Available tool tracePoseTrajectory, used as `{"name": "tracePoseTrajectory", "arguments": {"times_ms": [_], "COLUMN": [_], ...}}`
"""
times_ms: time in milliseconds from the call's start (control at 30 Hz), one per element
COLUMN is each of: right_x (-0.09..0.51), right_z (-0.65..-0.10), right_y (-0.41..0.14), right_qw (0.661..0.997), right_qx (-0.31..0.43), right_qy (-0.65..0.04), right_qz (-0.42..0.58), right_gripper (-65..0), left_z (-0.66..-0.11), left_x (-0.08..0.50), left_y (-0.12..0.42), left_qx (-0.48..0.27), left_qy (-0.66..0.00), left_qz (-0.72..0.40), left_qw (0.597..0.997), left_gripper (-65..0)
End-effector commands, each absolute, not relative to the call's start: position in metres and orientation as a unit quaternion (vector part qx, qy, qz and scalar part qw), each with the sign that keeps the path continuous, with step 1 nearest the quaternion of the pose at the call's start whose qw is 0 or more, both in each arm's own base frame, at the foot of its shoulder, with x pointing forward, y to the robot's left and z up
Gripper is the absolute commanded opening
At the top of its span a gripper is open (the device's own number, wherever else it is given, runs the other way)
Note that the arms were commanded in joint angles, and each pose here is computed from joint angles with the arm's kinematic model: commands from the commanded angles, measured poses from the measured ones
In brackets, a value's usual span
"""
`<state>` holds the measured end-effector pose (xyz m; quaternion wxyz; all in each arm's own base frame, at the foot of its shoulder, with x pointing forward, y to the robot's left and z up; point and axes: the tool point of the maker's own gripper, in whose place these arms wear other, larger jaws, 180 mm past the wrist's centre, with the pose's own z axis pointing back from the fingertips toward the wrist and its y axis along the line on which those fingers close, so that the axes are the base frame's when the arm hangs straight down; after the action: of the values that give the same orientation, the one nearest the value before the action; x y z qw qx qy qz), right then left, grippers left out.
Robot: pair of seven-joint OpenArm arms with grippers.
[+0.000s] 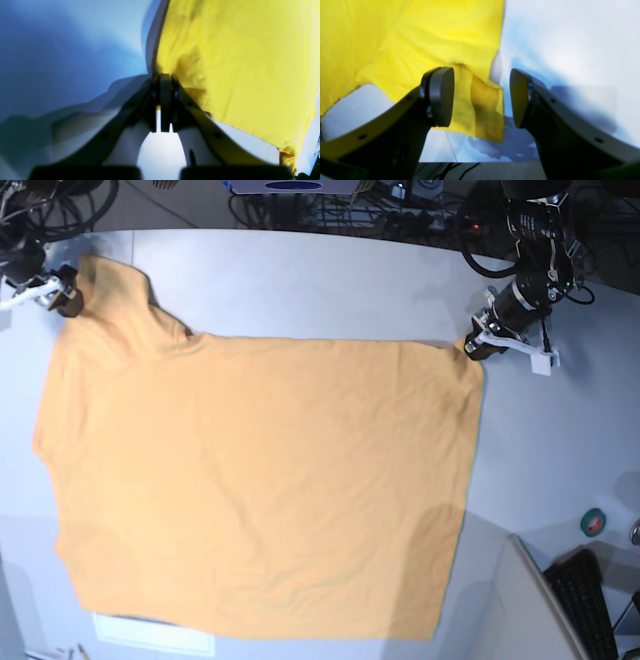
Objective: Layout the t-shirt on the table in an organized manner, then fold the t-shirt properly
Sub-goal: 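Grasp the shirt's shoulder corners again with both grippers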
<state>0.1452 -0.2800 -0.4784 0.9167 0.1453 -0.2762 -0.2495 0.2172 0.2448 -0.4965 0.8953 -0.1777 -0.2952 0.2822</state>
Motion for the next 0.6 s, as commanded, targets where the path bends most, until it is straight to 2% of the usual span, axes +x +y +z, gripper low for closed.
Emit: {"name": "tracePoseTrajectory", "arguments": {"times_ms": [0, 567], "right_x": [0.152, 0.155], "right_z": [-0.470, -0.485], "right_y": [-0.288, -0.277], "right_qw": [0.912, 0.907], "right_qx": [0.141, 0.168], "right_qy": [-0.295, -0.281], "right_qz": [-0.246, -0.263], "right_gripper": [-31.2, -31.7], "left_z": [-0.499, -0.498], "left_x": [0.213, 0.212], "left_y": [0.250, 0.251], "left_qx": [-0.164, -0.163], "left_qy": [-0.285, -0.285], "left_qz": [0.279, 0.278], "left_qw": [0.902, 0.903], "left_gripper": [-65.0, -65.0]}}
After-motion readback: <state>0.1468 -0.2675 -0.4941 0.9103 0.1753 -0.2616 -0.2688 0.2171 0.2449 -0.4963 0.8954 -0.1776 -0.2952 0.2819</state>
